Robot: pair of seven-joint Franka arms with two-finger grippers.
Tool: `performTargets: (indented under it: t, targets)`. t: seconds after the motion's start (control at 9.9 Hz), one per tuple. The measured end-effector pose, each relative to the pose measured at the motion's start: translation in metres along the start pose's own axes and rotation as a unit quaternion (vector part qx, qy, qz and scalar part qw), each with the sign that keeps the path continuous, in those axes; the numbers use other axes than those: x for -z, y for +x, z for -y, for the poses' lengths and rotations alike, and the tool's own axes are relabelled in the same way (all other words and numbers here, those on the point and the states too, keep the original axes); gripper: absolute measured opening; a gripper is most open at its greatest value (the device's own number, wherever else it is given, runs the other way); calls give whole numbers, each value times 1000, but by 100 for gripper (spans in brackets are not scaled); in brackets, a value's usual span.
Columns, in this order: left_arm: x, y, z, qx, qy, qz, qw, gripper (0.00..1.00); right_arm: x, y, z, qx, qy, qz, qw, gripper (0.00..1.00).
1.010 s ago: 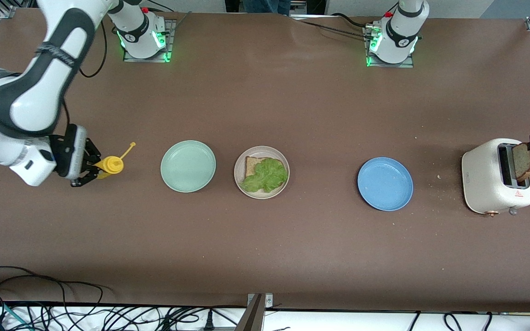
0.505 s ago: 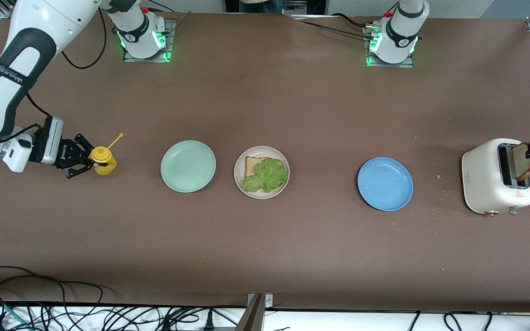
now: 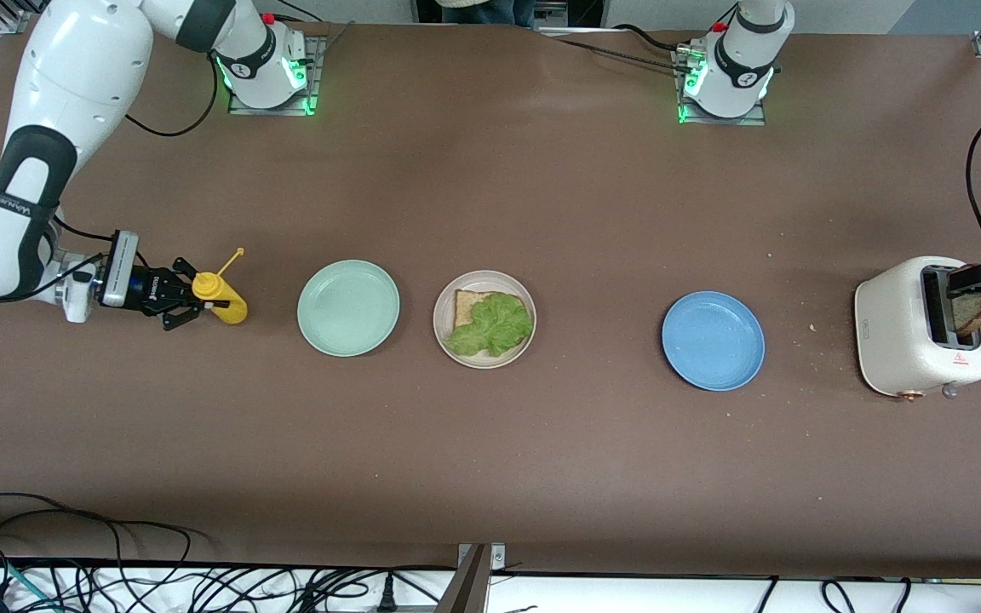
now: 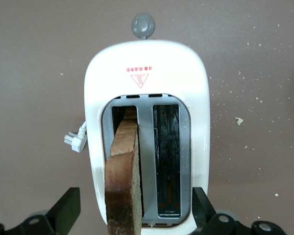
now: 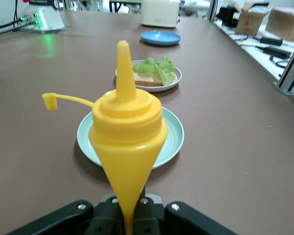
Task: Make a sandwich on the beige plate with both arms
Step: 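Lower the mustard with the right gripper while the left gripper reaches the toast, then release the mustard with the right gripper while the left gripper grasps the toast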
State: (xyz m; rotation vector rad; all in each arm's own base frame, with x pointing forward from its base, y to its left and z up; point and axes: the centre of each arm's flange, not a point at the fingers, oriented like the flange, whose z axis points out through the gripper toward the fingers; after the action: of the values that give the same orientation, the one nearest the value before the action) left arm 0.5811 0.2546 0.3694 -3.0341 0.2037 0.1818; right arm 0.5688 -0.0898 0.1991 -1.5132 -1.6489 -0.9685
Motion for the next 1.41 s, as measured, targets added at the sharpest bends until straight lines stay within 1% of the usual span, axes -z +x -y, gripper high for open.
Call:
performTargets:
  t: [0.2,0.3,0.4,0.5,0.61,0.71,0.81,1.01,1.11,1.21,1.31,1.41]
  targets:
    - [-12,-4,7,-4,-5,8,1000,88,-4,-4,0,3,-5,-10,1000,4]
    - [-16,-7,13,-5,-6,8,1000,74,-6,-3,-2,5,-8,-13,1000,4]
    - [-17,-9,17,-5,-6,8,1000,56,-10,-3,-2,6,-8,-17,1000,4]
    - [-16,-10,19,-4,-6,8,1000,42,-18,-5,-1,5,-3,-22,1000,4]
    - [-15,-10,20,-4,-6,6,1000,30,-27,-8,0,2,3,-27,1000,4]
    - [-9,-7,20,-6,-4,2,1000,14,-33,-12,1,-1,7,-28,1000,4]
    - [1,-3,19,-8,-1,-3,1000,12,-37,-17,3,-5,9,-29,1000,4]
    - [34,4,21,-9,0,-3,1000,12,-40,-30,9,-17,8,-34,999,5]
    - [58,8,19,-12,-1,-2,1000,12,-44,-42,14,-28,5,-47,998,9]
    - [86,14,13,-18,2,-9,1000,9,-48,-55,19,-38,-1,-64,997,13]
    - [109,21,2,-26,-1,-15,1000,9,-49,-62,21,-41,-12,-79,996,26]
    - [128,27,-15,-34,-19,-20,999,9,-47,-65,20,-41,-23,-87,995,39]
